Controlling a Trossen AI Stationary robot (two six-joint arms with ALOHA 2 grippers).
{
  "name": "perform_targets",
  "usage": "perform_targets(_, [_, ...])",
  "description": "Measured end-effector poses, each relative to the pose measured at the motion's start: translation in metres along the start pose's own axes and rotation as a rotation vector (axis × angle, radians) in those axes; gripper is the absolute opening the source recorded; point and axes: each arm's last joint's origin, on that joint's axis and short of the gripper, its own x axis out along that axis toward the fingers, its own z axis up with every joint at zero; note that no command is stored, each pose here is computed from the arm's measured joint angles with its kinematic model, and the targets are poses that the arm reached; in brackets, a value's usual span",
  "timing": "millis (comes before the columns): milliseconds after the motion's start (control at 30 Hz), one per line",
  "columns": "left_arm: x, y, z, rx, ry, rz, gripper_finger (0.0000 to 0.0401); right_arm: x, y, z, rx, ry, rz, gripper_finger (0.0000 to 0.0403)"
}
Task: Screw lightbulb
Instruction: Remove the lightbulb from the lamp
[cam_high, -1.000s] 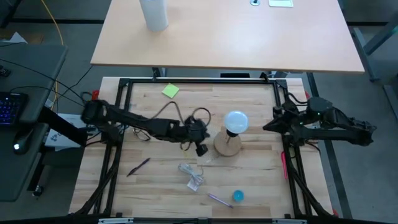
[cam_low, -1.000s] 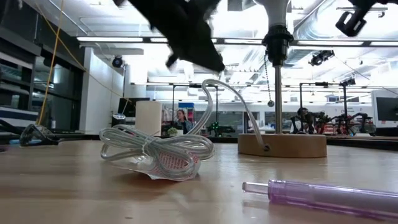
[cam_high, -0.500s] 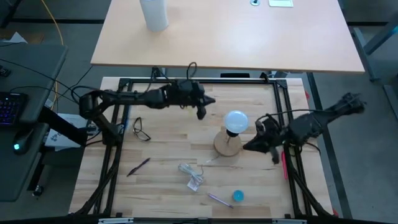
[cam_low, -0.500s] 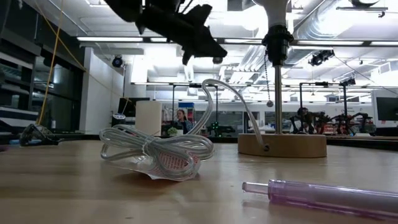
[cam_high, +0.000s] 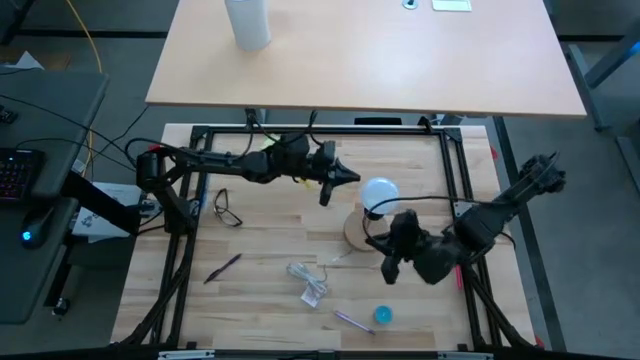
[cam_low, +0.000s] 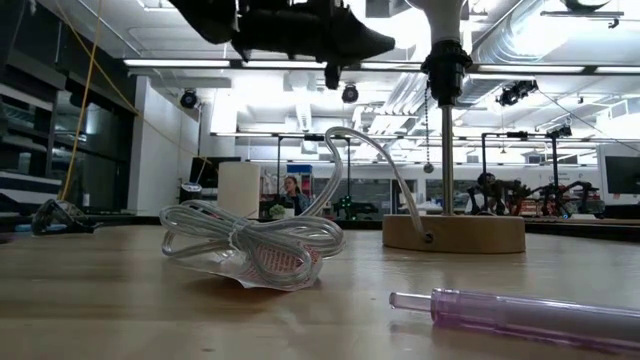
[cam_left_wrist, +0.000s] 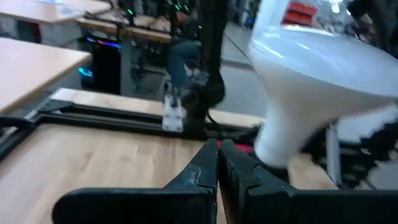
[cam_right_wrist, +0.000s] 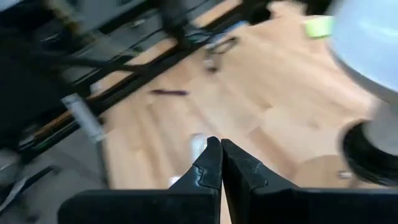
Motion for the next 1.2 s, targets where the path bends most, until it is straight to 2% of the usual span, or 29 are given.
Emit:
perform_targets(100, [0.007, -0.001, -0.001, -0.011, -0.05, 0.006, 0.0, 0.003, -0.002, -0.007, 0.014, -0.063, -0.108, 0.0])
perform_targets(233, [0.022, -0.005, 0.008, -0.008, -0.078, -0.019, 0.0, -0.005, -0.008, -0.007, 0.057, -0.17, -0.199, 0.0])
perform_targets(433, [0.058, -0.003, 0.02, 0.028, -0.101, -0.037, 0.0, -0.01, -0.01, -0.006, 0.039, -0.172, -0.204, 0.0])
perform_targets(633, [0.077, 0.003, 0.021, 0.017, -0.084, -0.056, 0.0, -0.01, -0.011, -0.006, -0.028, -0.169, -0.222, 0.0])
perform_targets(767, [0.079, -0.001, 0.02, 0.0, -0.077, -0.079, 0.0, -0.011, -0.014, -0.006, -0.045, -0.191, -0.256, 0.0])
perform_targets(967, [0.078, -0.007, 0.02, -0.064, -0.037, -0.172, 0.0, -0.015, -0.019, -0.005, -0.066, -0.193, -0.282, 0.0])
perform_targets(1200, [0.067, -0.011, 0.02, -0.095, 0.071, -0.167, 0.0, -0.03, -0.033, 0.002, -0.097, -0.18, -0.304, 0.0])
